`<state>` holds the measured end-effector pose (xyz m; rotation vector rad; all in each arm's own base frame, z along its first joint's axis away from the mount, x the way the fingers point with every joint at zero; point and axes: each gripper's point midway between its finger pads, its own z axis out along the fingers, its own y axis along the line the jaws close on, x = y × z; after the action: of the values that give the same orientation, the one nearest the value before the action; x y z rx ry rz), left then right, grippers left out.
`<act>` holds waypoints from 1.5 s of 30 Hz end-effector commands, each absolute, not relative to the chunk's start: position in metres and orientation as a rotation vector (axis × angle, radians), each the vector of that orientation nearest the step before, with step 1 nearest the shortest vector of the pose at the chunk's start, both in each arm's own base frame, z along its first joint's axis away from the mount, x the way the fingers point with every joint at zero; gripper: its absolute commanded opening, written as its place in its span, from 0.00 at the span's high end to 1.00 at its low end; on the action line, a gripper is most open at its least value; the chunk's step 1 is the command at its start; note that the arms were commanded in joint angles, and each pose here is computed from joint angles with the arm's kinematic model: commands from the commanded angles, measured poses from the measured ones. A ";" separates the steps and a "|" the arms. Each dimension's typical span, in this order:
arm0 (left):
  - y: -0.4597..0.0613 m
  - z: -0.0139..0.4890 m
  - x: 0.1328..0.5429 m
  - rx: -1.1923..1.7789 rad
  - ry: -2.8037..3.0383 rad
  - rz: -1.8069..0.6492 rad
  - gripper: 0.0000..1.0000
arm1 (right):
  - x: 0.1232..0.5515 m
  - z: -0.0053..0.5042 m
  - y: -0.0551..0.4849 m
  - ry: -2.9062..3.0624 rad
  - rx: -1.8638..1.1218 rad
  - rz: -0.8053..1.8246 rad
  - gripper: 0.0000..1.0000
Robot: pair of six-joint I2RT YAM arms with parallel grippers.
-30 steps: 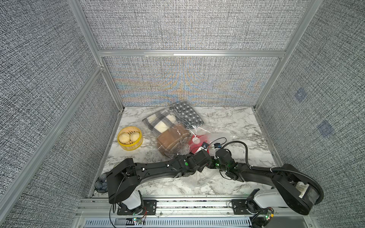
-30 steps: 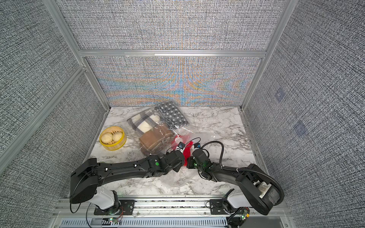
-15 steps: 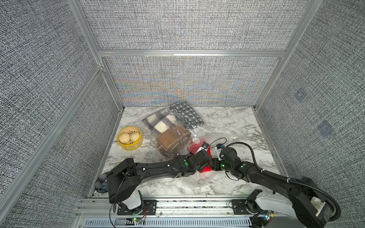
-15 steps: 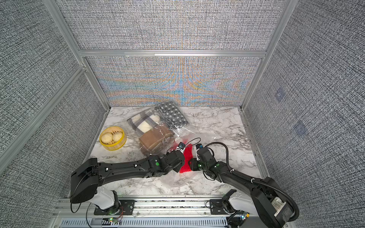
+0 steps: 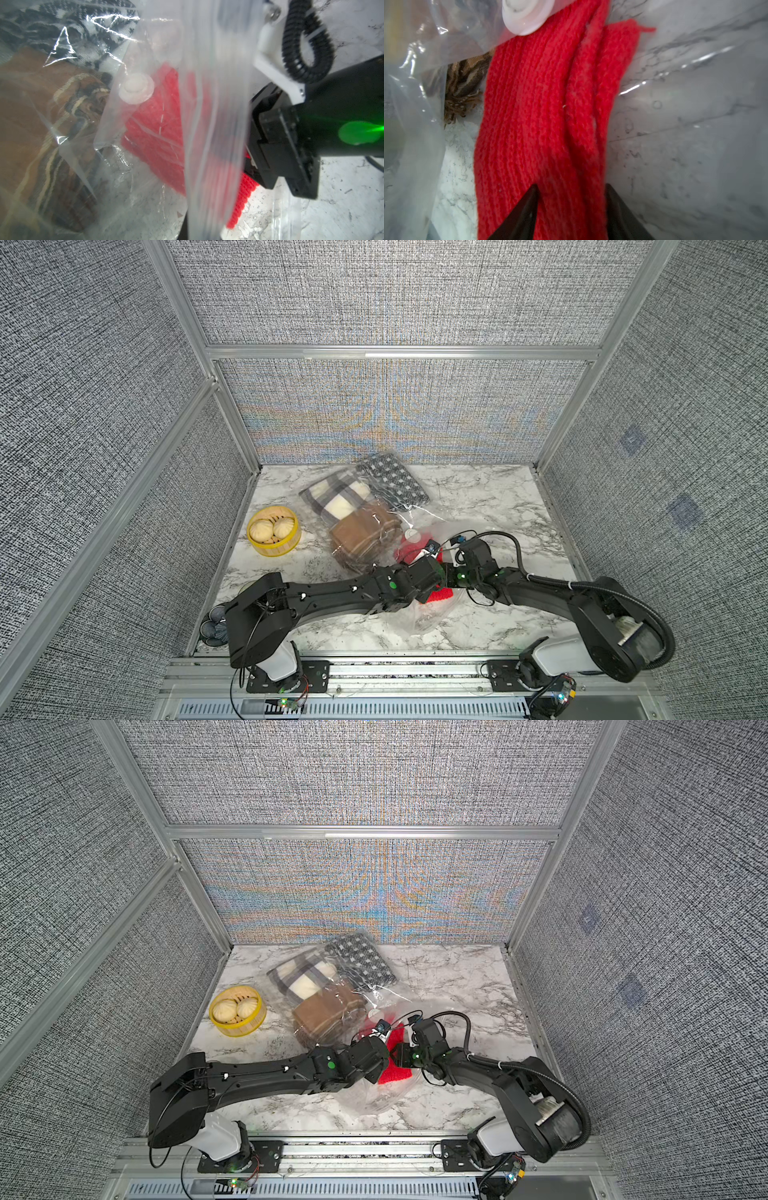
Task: Take the scarf out of the vacuum bag
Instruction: Take out the scarf from the vacuum bag.
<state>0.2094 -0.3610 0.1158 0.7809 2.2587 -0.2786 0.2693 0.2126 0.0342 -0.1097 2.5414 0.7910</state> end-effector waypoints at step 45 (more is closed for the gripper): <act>-0.398 0.074 0.268 0.723 2.262 -0.259 1.00 | 0.177 0.035 0.093 2.823 0.326 0.430 1.00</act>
<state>0.2614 -0.3909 0.0683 0.7351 2.2953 -0.2379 0.1929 0.1144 0.0425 0.2449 2.7519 0.5568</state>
